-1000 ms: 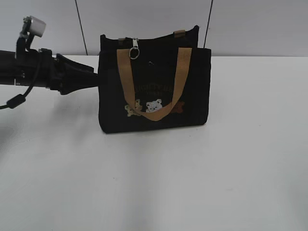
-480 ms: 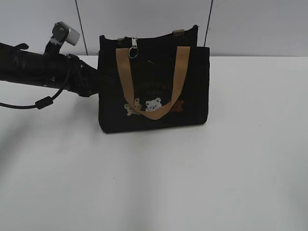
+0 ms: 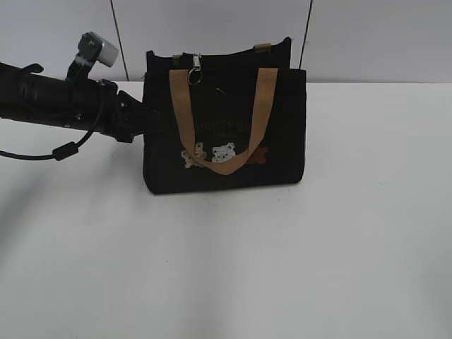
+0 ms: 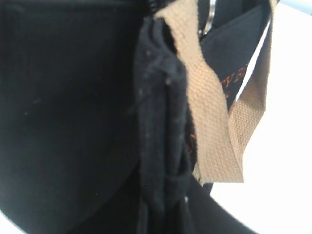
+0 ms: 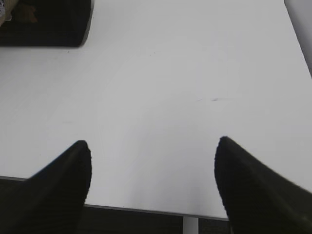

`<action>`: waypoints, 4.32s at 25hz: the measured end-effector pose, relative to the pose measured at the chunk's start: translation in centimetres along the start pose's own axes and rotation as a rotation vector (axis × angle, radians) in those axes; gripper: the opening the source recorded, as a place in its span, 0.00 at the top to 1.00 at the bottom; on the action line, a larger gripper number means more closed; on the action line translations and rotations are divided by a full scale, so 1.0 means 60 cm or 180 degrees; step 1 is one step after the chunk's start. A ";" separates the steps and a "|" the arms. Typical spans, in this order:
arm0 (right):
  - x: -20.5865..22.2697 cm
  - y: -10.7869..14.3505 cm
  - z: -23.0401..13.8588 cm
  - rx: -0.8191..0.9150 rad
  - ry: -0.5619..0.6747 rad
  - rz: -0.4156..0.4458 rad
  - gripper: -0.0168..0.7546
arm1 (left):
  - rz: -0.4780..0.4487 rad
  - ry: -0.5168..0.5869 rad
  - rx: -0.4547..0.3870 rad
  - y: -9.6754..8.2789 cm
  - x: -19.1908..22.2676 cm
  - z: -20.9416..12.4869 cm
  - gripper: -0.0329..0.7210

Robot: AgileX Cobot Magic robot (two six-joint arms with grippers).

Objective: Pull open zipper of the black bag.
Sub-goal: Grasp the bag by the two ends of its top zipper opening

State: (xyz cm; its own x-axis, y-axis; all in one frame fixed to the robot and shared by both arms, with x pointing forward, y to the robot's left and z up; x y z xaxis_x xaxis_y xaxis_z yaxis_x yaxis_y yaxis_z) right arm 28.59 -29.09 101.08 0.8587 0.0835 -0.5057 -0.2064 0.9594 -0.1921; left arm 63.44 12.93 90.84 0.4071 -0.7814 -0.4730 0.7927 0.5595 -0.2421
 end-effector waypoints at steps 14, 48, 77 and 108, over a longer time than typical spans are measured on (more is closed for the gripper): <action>0.044 0.022 0.066 -0.0567 0.0101 0.0558 0.21 | -0.0060 -0.0016 0.0006 -0.005 0.000 0.001 0.89; 0.525 0.236 0.327 -0.1150 -0.0743 0.2453 0.21 | -0.0124 -0.0022 0.0017 -0.010 0.000 0.001 0.89; 0.628 0.277 0.292 -0.0382 -0.0602 0.2674 0.49 | -0.0121 0.0005 0.0041 -0.009 0.000 -0.001 0.89; 0.649 0.292 0.301 -0.0287 -0.0491 0.2523 0.74 | -0.0111 0.0011 0.0043 -0.008 0.000 -0.002 0.90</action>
State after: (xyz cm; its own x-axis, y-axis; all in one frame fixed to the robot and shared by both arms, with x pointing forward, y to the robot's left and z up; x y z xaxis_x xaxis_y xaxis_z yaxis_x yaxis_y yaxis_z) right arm 66.86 -4.17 93.21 0.4952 0.7715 -0.3995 -0.8117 0.5748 0.1040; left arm 63.01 12.71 90.89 0.3775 -0.7994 -0.4674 0.8124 0.5281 -0.2471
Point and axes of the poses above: a point on each arm's last joint axis where the gripper is mounted, x pointing out along that axis toward the gripper, y along the wrist's bending axis when the last joint is at zero, z = x × y, the point moved 6 cm from there along x, pointing out along that axis toward the gripper, and after that the axes turned 9 degrees about -x, right-handed, at the moved point
